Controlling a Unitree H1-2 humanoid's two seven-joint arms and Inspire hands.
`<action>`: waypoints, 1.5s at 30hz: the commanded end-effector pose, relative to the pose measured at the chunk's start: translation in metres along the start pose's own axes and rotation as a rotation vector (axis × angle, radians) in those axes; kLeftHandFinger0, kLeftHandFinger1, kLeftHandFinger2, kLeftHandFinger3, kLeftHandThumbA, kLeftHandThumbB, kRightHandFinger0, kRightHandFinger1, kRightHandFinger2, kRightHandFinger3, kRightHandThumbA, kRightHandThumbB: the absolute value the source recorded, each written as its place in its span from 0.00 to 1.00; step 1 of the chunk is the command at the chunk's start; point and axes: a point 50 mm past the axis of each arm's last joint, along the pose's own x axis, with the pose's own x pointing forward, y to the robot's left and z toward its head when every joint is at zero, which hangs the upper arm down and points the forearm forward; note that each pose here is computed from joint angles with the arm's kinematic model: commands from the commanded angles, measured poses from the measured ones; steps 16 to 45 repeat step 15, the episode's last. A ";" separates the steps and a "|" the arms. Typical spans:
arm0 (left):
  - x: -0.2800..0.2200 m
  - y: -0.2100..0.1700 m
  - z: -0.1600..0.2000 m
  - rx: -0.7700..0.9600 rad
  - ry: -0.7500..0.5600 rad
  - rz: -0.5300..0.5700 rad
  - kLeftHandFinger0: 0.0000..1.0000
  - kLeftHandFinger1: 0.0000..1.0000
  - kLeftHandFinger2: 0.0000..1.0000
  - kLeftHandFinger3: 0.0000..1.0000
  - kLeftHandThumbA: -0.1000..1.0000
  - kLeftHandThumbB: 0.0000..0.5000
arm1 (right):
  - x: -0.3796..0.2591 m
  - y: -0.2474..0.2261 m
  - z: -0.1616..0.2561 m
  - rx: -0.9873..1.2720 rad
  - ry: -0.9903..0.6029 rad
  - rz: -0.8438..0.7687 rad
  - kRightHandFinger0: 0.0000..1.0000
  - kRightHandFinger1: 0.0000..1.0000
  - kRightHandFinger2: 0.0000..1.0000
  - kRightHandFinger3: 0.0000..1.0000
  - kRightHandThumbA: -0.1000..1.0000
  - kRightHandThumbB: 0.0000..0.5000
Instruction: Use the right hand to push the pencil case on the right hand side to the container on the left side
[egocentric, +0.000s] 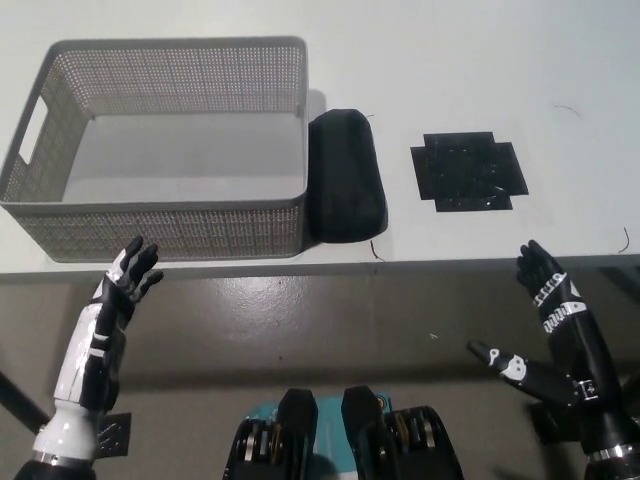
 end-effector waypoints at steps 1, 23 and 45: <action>-0.004 0.008 -0.001 0.017 -0.005 0.014 1.00 1.00 1.00 1.00 1.00 0.42 | 0.008 -0.001 0.004 0.027 -0.038 0.014 1.00 1.00 1.00 1.00 1.00 0.50; -0.001 0.013 -0.005 0.035 -0.019 0.017 1.00 1.00 1.00 1.00 1.00 0.35 | 0.012 -0.004 0.001 0.030 -0.025 0.011 1.00 1.00 1.00 1.00 1.00 0.50; -0.001 0.013 -0.005 0.035 -0.019 0.017 1.00 1.00 1.00 1.00 1.00 0.35 | 0.012 -0.004 0.001 0.030 -0.025 0.011 1.00 1.00 1.00 1.00 1.00 0.50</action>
